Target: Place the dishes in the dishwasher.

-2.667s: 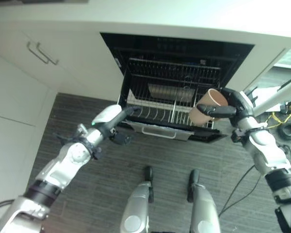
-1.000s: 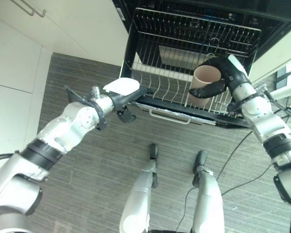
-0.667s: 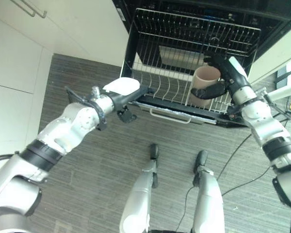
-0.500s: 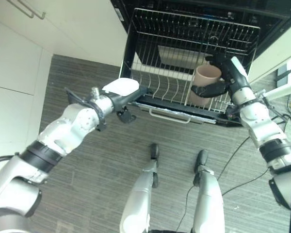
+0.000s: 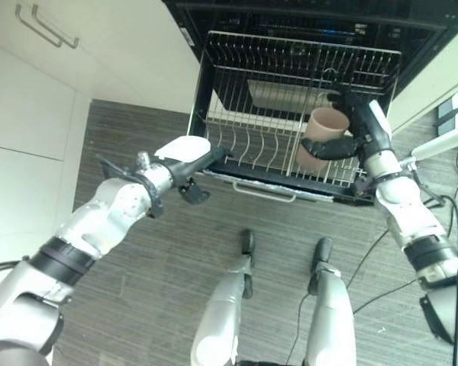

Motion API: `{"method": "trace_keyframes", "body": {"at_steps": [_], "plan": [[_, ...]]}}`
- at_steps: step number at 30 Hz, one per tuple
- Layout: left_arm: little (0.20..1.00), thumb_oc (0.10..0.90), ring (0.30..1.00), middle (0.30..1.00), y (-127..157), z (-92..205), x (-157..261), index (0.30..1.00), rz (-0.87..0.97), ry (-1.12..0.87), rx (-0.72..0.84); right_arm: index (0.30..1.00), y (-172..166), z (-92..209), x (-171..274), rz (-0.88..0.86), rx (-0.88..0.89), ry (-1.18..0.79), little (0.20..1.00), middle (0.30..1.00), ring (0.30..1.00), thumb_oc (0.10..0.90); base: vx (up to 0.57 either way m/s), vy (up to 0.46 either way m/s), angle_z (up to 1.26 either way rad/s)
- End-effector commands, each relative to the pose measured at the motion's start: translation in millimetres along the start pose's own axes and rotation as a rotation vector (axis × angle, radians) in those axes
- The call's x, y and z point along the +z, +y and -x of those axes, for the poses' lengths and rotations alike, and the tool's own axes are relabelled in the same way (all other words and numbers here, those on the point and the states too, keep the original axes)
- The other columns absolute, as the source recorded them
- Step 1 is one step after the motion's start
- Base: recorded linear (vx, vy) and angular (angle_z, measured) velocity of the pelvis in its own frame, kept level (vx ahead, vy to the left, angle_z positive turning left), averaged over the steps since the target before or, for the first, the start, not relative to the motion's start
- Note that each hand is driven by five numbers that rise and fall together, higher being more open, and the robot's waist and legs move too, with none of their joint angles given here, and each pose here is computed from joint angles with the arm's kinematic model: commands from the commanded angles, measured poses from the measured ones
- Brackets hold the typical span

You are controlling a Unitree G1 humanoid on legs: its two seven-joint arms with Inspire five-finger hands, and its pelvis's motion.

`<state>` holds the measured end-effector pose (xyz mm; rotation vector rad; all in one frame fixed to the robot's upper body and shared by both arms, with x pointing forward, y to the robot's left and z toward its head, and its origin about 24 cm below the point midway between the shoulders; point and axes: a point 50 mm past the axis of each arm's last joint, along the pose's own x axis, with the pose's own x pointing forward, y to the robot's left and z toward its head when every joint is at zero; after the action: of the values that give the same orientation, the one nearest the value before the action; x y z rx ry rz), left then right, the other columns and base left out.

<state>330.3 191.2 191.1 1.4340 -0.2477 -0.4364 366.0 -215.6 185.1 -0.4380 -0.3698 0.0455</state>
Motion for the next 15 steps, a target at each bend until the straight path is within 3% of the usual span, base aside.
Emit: {"method": "trace_keyframes", "body": {"at_steps": [1, 15], "plan": [[0.900, 0.800, 0.900, 0.900, 32, 6, 11, 0.900, -0.035, -0.044, 0.196, 0.900, -14, 2, 58, 0.026, -0.056, -0.320, 0.900, 0.900, 0.900, 0.800, 0.03, 0.047, -0.12], [0.900, 0.800, 0.900, 0.900, 5, 13, 5, 0.900, 0.026, -0.025, 0.164, 0.900, 2, 14, 72, 0.076, 0.057, -0.402, 0.900, 0.900, 0.900, 0.800, 0.04, 0.043, -0.08]]}}
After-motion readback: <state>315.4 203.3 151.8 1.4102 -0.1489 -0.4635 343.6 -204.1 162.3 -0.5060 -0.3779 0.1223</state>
